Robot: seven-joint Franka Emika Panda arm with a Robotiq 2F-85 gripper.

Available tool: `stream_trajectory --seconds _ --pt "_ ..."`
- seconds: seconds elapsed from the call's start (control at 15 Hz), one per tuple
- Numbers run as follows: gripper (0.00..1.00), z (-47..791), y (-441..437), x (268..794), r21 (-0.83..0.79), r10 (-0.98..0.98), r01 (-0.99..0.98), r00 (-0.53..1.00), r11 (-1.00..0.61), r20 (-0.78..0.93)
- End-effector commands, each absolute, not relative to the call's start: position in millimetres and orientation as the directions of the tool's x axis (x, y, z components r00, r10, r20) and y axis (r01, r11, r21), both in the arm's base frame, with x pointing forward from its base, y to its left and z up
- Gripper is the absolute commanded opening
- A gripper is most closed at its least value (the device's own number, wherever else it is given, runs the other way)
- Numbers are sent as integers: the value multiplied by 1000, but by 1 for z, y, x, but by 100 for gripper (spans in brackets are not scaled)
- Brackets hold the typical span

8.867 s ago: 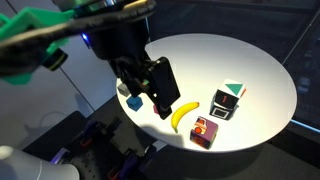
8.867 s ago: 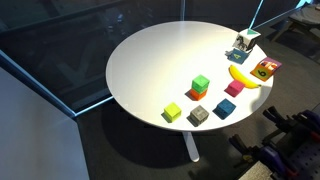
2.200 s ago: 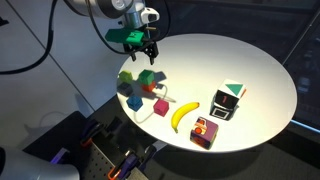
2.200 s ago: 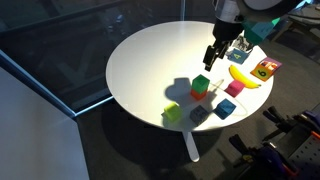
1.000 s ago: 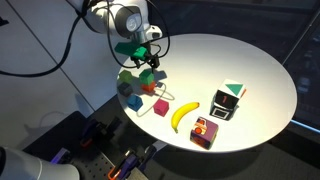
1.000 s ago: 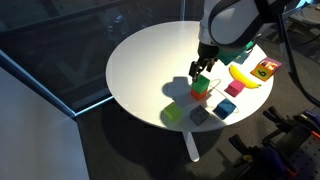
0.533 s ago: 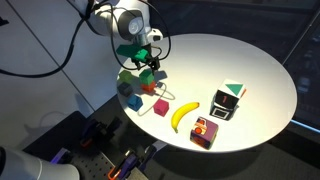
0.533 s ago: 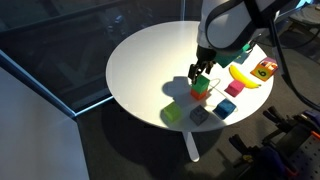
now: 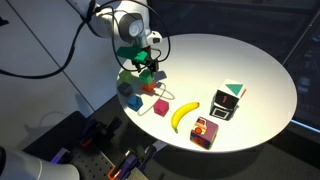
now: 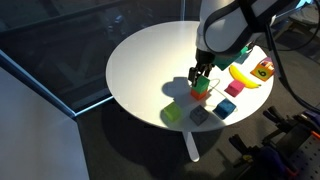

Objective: Place the dark green block on the table

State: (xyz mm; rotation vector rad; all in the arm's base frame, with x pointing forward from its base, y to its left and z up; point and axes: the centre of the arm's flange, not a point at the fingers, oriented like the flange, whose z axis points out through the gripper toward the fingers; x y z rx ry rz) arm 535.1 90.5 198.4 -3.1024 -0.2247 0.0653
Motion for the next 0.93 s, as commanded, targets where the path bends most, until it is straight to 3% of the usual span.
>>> stream_trajectory --seconds 0.0,0.2,0.27,0.87 --pt "56 198 94 543 -22 151 150 988 -988 -33" --pt "34 200 95 544 -23 156 155 987 -988 -36" --pt "31 203 96 544 -19 156 155 987 -988 -33" --pt "28 253 99 539 -6 162 162 983 -987 -88"
